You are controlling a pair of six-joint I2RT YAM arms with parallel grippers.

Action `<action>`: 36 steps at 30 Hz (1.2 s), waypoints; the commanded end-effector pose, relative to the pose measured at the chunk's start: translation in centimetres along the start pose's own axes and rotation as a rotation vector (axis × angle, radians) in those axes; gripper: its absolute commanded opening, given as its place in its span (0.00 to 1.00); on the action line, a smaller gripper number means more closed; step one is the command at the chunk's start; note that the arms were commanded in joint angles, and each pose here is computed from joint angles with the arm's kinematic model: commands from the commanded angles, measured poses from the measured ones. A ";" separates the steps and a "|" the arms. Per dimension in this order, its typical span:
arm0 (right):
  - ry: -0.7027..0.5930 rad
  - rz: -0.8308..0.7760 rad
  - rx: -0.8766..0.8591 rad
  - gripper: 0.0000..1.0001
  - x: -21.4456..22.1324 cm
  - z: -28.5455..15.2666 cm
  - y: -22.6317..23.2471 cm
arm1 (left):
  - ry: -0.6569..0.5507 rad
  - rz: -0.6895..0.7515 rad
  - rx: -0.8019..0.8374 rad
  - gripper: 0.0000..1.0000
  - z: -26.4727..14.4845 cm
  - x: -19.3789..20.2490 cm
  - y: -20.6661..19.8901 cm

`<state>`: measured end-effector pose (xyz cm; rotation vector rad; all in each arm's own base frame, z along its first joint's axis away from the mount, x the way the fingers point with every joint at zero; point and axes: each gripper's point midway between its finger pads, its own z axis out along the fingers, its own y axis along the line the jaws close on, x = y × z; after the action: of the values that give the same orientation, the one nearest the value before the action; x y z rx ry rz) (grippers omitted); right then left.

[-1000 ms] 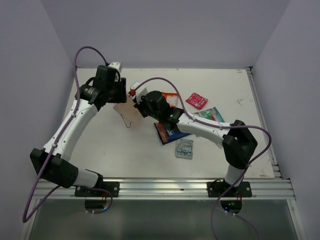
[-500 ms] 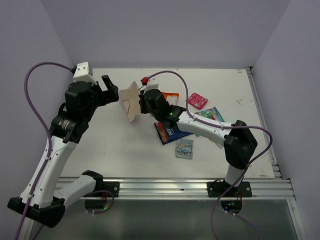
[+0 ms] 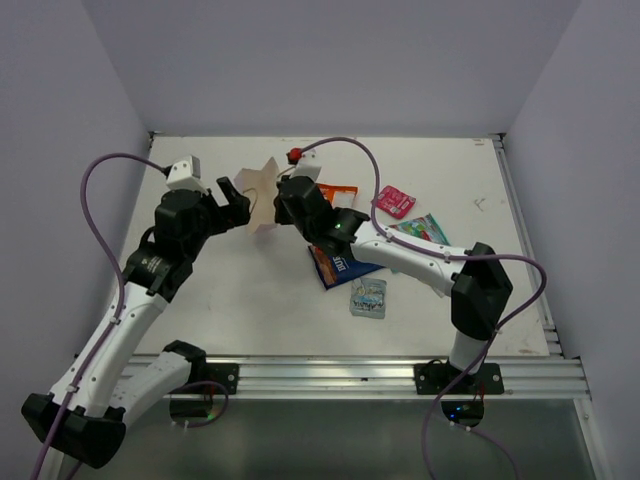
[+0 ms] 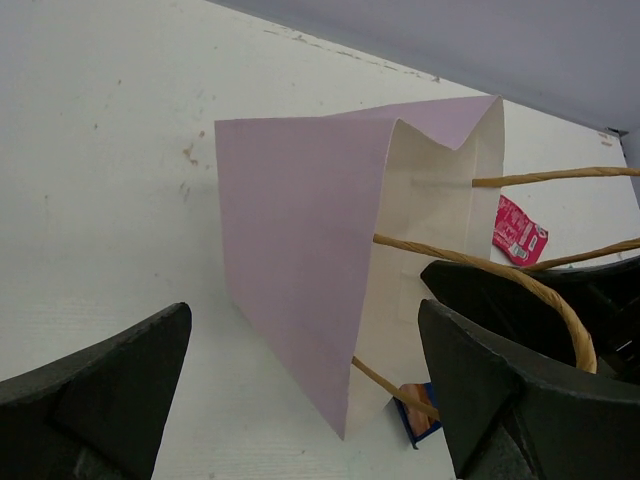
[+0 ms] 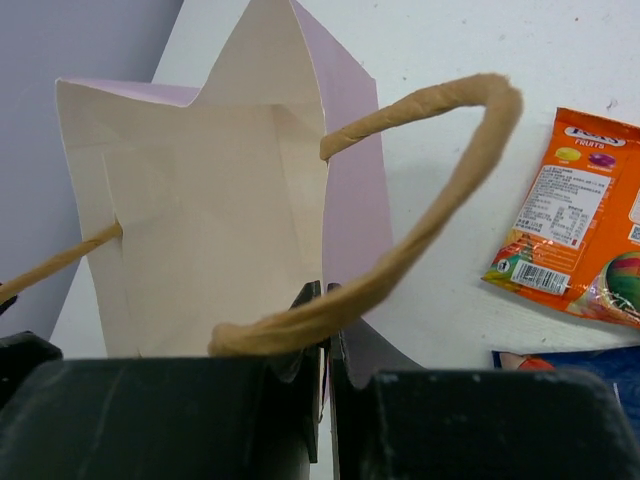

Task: Place the snacks into the paper bag
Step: Pick up the paper bag from the center of the board.

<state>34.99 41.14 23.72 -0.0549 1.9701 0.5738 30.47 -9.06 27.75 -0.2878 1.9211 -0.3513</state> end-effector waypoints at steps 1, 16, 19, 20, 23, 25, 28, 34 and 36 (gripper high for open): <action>-0.036 0.049 0.036 0.00 -1.0 0.2 0.3 | -0.096 -0.054 0.082 1.00 -0.4 -1.3 -1.7; -0.010 0.033 0.083 0.00 -0.3 1.2 0.0 | -0.246 0.096 0.284 1.00 -3.4 -1.7 -3.8; -0.013 0.036 0.078 0.00 -0.4 1.2 0.1 | -0.197 0.109 0.256 1.00 -2.3 0.4 -2.8; -0.011 0.035 0.075 0.00 -0.3 1.2 0.2 | -0.185 0.109 0.239 1.00 -1.9 0.9 -2.4; -0.005 0.036 0.072 0.00 -0.1 1.3 0.2 | -0.150 0.110 0.165 1.00 -0.7 2.2 -1.1; 0.002 0.032 0.071 0.00 0.1 1.4 0.2 | -0.126 0.112 0.110 0.98 0.2 2.5 -0.3; 0.005 0.031 0.074 0.00 0.4 1.5 0.1 | -0.106 0.118 0.078 0.91 1.1 2.9 0.0; 0.015 0.036 0.066 0.00 0.7 1.6 0.2 | -0.078 0.107 0.013 0.72 2.8 3.6 0.7; 0.017 0.038 0.064 0.00 0.8 1.6 0.3 | -0.063 0.105 0.001 0.68 3.3 3.9 0.7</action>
<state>35.39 41.41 20.94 -0.0354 2.0502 0.4932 30.99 -10.18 21.22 -0.1550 1.9139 -0.2796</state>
